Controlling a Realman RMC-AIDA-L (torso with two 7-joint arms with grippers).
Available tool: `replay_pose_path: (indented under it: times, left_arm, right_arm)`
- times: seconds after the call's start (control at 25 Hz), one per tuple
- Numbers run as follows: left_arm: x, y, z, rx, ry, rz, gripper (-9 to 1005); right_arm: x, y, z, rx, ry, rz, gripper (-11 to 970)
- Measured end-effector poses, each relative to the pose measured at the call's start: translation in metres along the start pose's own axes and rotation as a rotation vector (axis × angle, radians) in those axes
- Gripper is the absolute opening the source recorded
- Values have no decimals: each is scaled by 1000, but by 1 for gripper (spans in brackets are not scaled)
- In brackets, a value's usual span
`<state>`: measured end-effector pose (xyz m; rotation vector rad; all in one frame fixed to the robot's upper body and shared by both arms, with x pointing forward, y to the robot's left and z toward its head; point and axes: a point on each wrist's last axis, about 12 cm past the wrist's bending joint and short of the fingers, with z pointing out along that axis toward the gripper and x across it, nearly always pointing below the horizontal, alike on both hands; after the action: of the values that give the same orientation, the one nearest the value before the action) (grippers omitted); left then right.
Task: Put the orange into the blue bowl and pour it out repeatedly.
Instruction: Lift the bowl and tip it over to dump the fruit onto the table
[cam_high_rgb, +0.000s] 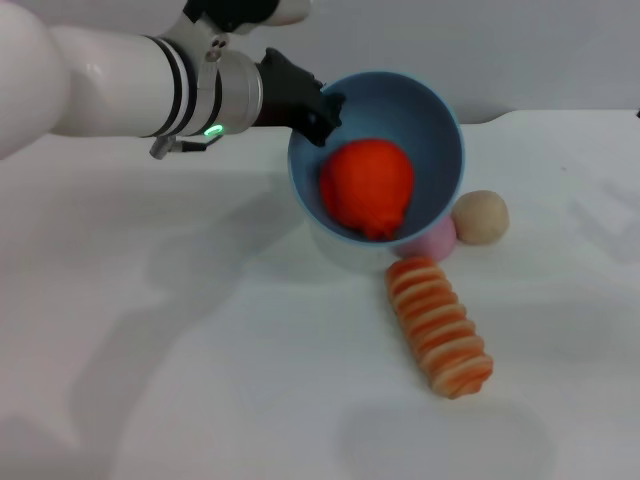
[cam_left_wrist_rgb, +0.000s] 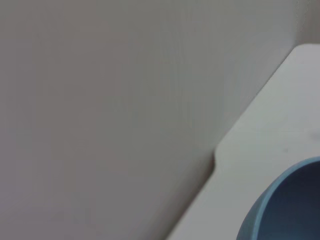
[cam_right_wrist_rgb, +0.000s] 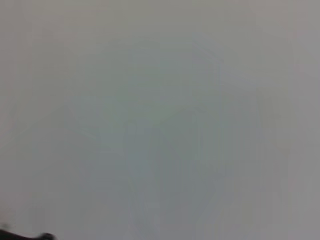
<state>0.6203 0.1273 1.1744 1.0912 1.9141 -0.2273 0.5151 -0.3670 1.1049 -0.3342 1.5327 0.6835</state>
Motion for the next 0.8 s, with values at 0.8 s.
replay_pose_path:
  times: [0.8]
  left_arm:
    - [22,-41,-12,-266,-148,431,-1]
  right_arm:
    - [32,-14,-12,281,-105,-12,687]
